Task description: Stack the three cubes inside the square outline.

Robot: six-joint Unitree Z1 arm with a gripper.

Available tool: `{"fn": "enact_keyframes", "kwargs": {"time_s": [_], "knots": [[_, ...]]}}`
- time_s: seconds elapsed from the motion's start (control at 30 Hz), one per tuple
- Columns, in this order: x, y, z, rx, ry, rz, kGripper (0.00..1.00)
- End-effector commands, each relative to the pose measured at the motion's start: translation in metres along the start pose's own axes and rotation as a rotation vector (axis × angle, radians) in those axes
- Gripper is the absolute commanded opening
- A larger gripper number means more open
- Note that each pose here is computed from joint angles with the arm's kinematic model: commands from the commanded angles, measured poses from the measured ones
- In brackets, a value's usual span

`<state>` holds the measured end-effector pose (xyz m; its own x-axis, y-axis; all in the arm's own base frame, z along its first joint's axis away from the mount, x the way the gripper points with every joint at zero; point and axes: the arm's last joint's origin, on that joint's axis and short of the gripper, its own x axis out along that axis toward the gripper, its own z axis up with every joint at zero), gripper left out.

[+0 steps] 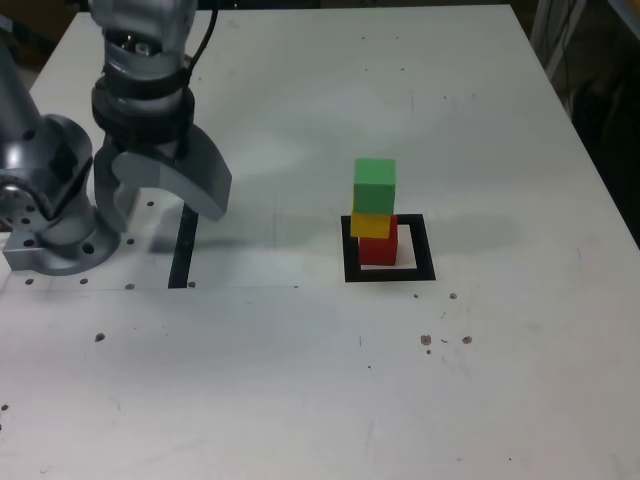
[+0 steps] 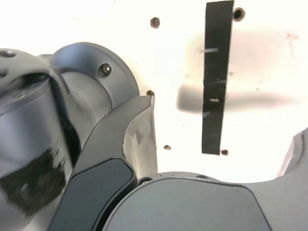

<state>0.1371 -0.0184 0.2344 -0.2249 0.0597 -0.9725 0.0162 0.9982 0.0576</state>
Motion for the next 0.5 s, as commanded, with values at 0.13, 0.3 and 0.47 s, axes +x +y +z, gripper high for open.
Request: {"fn": "enact_keyframes", "kwargs": {"time_s": [0.13, 0.3, 0.47], "knots": [[0.012, -0.001, 0.005, -0.003, 0.020, 0.000, 0.99], [0.029, -0.002, 0.013, -0.006, 0.053, -0.013, 0.99], [0.032, -0.002, 0.016, -0.005, 0.054, 0.008, 0.99]]}}
